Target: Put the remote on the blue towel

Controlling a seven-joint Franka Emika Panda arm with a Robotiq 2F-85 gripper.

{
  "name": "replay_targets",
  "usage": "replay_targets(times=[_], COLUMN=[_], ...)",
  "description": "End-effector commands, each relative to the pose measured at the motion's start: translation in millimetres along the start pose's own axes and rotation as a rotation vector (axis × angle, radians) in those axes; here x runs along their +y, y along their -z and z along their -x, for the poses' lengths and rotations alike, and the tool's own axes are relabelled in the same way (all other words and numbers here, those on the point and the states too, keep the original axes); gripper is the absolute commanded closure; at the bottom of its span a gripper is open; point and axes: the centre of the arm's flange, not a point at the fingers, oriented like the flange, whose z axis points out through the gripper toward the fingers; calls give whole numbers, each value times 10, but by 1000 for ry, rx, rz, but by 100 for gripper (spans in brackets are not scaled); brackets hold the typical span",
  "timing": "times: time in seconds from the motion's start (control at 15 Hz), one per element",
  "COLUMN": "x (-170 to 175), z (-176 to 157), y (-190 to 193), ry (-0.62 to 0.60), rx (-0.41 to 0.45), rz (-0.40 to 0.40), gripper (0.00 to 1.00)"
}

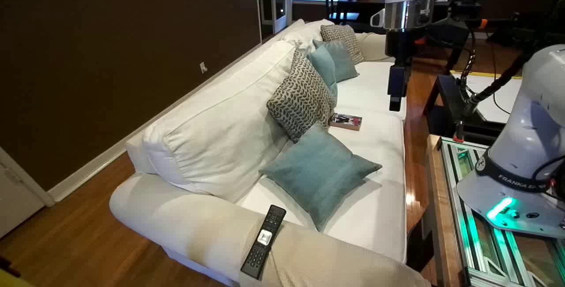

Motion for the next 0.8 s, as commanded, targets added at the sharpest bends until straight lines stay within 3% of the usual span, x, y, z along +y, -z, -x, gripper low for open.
replay_targets(times=[0.0, 0.27, 0.4, 0.73], x=[0, 0, 132, 481], z=[0, 0, -203, -833], y=[0, -1, -124, -308], ry=[0, 0, -86, -186], rx=[0, 0, 6, 212], rz=[0, 0, 24, 104], gripper=[0, 0, 0, 0])
